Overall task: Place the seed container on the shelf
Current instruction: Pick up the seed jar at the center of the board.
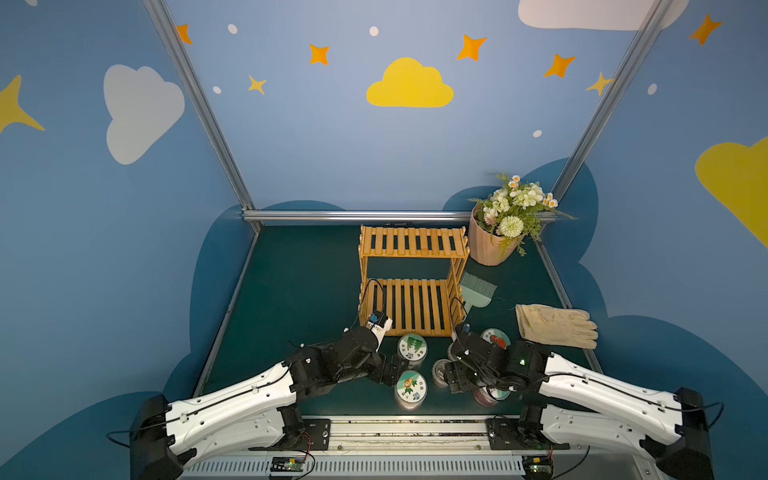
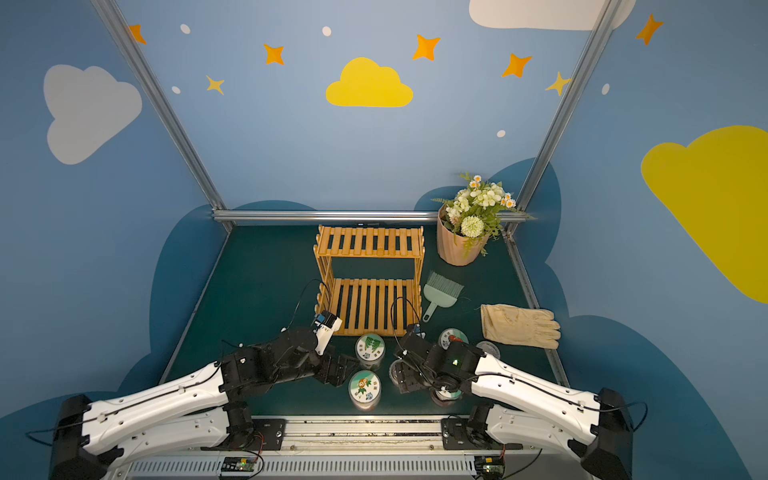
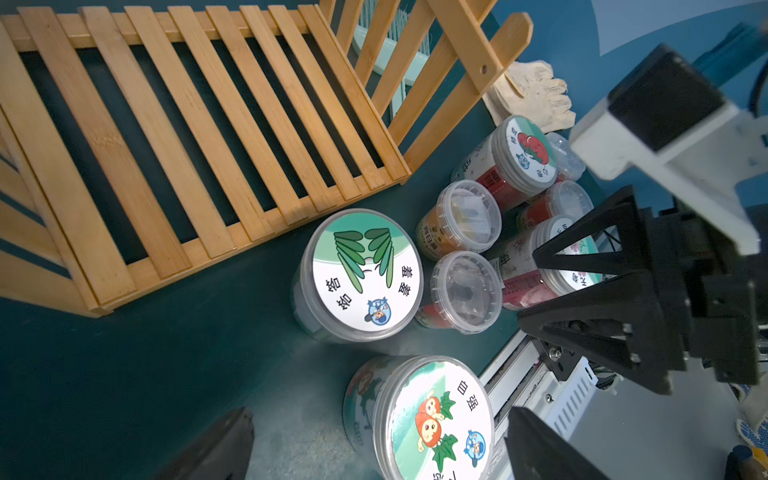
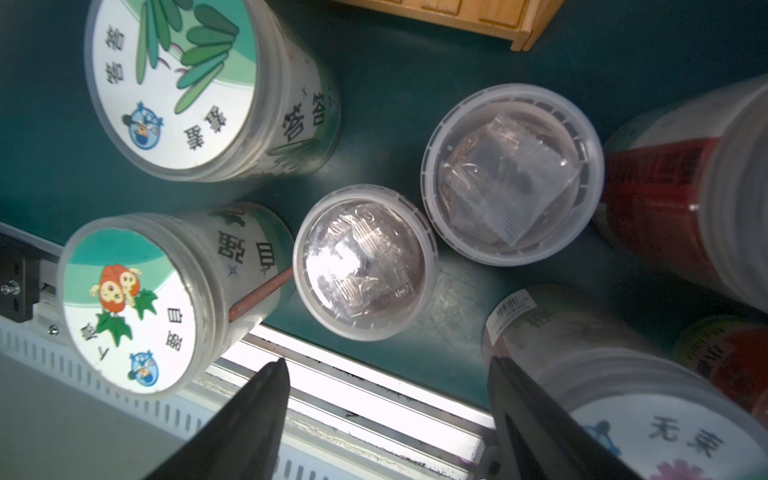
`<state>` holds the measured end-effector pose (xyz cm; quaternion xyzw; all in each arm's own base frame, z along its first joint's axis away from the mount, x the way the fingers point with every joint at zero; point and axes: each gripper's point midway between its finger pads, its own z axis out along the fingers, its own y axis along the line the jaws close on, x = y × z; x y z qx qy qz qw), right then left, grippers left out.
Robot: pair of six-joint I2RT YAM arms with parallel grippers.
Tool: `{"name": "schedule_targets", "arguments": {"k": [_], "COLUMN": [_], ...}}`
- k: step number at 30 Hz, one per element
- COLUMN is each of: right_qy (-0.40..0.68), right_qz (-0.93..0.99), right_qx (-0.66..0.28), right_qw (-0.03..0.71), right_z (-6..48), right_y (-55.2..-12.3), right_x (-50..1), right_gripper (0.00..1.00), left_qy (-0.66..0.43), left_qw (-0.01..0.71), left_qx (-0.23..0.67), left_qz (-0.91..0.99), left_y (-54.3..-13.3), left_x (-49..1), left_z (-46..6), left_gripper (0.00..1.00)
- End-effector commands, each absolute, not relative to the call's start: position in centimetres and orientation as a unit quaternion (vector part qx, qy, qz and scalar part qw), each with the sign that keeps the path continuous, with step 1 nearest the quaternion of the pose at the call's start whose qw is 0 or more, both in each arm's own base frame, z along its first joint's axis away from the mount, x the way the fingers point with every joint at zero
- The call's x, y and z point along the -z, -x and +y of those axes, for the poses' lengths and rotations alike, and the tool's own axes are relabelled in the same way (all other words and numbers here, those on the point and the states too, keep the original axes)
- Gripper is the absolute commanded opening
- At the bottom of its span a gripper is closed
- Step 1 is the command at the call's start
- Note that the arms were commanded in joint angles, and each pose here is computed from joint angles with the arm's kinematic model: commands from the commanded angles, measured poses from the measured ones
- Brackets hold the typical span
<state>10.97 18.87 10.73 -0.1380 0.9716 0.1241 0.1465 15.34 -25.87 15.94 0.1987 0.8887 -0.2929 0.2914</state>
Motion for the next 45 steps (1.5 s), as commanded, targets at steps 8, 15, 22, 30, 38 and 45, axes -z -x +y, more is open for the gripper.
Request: {"name": "schedule_targets", "arguments": {"k": [8,15,22,30,38,45], "right_qy": [0.107,0.108,0.109,0.111,0.109,0.114], "right_qz": [0.971,0.972,0.975,0.977,0.98,0.98], "right_qx": [-0.152,-0.15,-0.139,-0.125,-0.114,-0.102], "right_qw": [0.153,0.144,0.138,0.132,0.126,0.124], "right_z": [20.3,20.5,20.8,21.1,21.6,21.7], "right_y": [-11.4,-11.3,-11.5,-11.8,-12.2,-12.4], "right_x": [-9.7,-9.1,-8.5,-8.0,-7.8,-7.7], "right_gripper": [0.87,0.87,0.87,0.88,0.85,0.83], "left_qy": [-0.212,-0.21,-0.207,-0.206,-0.202,-0.199], "left_qw": [0.315,0.318,0.318,0.316,0.319,0.32], "left_qx": [0.295,0.29,0.285,0.281,0.282,0.284], "left_qz": [0.877,0.878,0.88,0.882,0.882,0.882], "left_y": [-15.8,-15.9,-16.1,-16.1,-16.2,-16.3], "left_x": [-16.2,-16.3,-16.2,-16.0,-16.3,-16.4], "left_z": [-26.2,-26.0,-25.9,-25.7,-25.6,-25.5], "left_gripper": [1.0,1.0,1.0,1.0,1.0,1.0]}}
